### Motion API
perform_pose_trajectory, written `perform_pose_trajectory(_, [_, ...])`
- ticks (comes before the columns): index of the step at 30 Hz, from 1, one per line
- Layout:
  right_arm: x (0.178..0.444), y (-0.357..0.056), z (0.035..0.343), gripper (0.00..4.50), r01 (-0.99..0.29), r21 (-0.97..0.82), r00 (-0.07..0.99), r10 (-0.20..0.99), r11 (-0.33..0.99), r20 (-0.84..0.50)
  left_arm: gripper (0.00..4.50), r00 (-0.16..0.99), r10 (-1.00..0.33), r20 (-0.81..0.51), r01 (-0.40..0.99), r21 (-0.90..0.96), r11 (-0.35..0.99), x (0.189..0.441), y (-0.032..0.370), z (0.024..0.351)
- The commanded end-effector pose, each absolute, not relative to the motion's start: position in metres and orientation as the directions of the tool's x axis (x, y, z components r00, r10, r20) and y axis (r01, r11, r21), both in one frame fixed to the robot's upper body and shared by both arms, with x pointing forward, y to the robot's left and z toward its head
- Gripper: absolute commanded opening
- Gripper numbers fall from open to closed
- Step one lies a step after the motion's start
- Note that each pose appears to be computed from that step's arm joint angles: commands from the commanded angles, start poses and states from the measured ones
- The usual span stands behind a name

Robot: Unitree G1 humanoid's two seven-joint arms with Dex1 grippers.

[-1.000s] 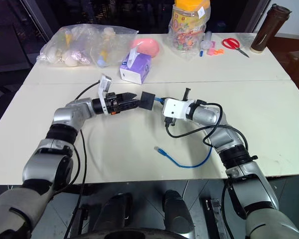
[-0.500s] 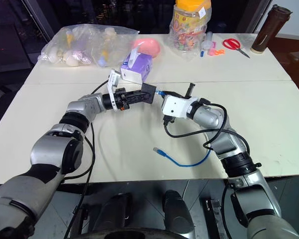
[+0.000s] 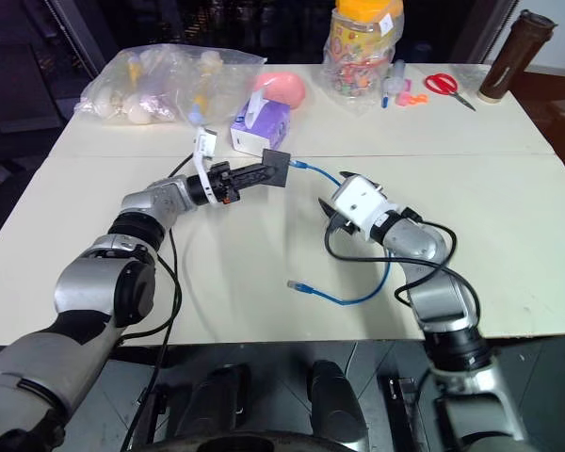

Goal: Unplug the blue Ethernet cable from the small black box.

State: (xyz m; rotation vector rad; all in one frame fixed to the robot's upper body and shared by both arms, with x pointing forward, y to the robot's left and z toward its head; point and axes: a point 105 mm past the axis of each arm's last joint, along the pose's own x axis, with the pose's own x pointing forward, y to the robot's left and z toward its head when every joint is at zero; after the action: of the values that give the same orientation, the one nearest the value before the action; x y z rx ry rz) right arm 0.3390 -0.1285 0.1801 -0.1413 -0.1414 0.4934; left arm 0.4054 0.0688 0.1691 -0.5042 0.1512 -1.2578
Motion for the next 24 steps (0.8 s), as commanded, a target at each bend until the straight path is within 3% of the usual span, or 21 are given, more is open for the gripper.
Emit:
perform_pose_trajectory(1, [0.316,-0.120,0.218,3.06,-0.531,0.280,0.840,0.455,0.800,0.295,0.50,0.277,-0.908,0.314,0.879,-0.465,0.107,0.402,0.067,0.195])
perform_pose_trajectory(4, [0.307,-0.104,0.220,3.06,-0.581,0.500,0.814,0.462,0.642,0.353,0.50,0.205,-0.888,0.412,0.868,-0.496,-0.030,0.391,0.061,0.209])
perform_pose_trajectory(7, [0.301,-0.095,0.222,3.06,-0.606,0.580,0.793,0.474,0.545,0.383,0.50,0.157,-0.879,0.451,0.854,-0.508,-0.109,0.381,0.056,0.215])
perform_pose_trajectory(24, [0.308,-0.089,0.226,3.06,-0.637,0.582,0.766,0.499,0.506,0.405,0.50,0.088,-0.882,0.464,0.833,-0.520,-0.190,0.350,0.044,0.225])
